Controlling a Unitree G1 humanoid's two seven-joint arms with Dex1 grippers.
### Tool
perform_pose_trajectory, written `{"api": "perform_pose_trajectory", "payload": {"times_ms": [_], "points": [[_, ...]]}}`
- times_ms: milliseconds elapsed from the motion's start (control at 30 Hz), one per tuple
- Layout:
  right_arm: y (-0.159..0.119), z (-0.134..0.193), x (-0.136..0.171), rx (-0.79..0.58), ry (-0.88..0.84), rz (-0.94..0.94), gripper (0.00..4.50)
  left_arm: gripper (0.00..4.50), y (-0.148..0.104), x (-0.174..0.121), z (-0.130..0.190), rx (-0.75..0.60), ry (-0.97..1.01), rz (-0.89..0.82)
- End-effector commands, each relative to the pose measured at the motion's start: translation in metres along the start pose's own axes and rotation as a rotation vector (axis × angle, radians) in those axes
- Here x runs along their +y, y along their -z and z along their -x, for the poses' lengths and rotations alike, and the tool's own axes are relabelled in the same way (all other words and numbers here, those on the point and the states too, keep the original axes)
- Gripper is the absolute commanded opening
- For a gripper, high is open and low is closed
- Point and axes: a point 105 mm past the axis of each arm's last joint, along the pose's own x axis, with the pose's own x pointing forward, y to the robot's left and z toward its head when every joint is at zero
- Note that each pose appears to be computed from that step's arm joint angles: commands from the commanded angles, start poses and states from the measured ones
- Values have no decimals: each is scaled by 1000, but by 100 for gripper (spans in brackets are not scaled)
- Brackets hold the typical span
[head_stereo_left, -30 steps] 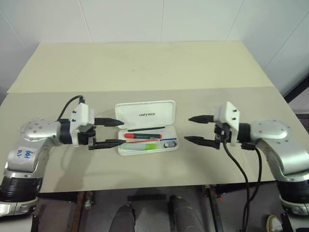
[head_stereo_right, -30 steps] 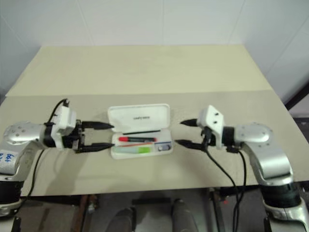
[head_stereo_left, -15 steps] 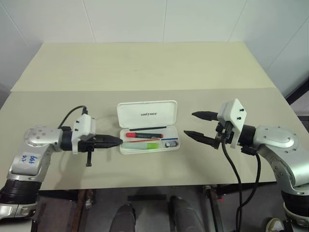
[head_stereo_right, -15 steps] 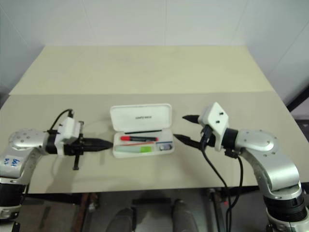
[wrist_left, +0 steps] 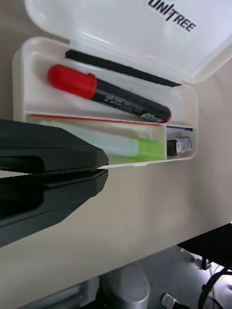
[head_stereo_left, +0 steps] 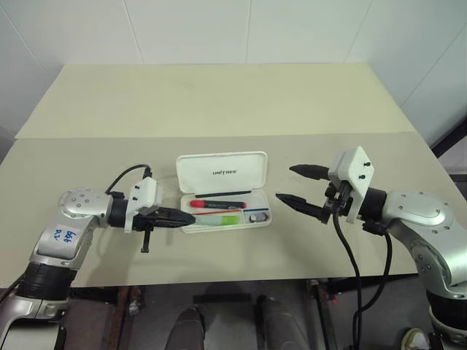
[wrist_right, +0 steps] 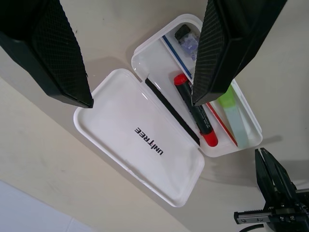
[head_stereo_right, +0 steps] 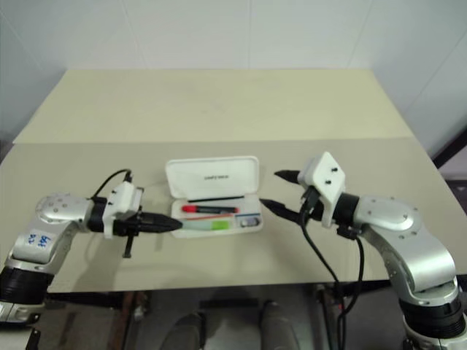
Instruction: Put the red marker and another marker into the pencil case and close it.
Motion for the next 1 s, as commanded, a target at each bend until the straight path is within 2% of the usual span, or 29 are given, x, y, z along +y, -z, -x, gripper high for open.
{"api": "perform_pose_trajectory", "payload": {"times_ms": [33,633,1000], "points": [[-13,5,-1,-36,23,42,343,5,0,3,-1,27,-8,-18],[-23,4,0,-63,26,61,343,5,15,13,-16,81,-60,-42],[-23,3,2,-67,24,56,343,5,6,13,-22,-21,-54,2]]}}
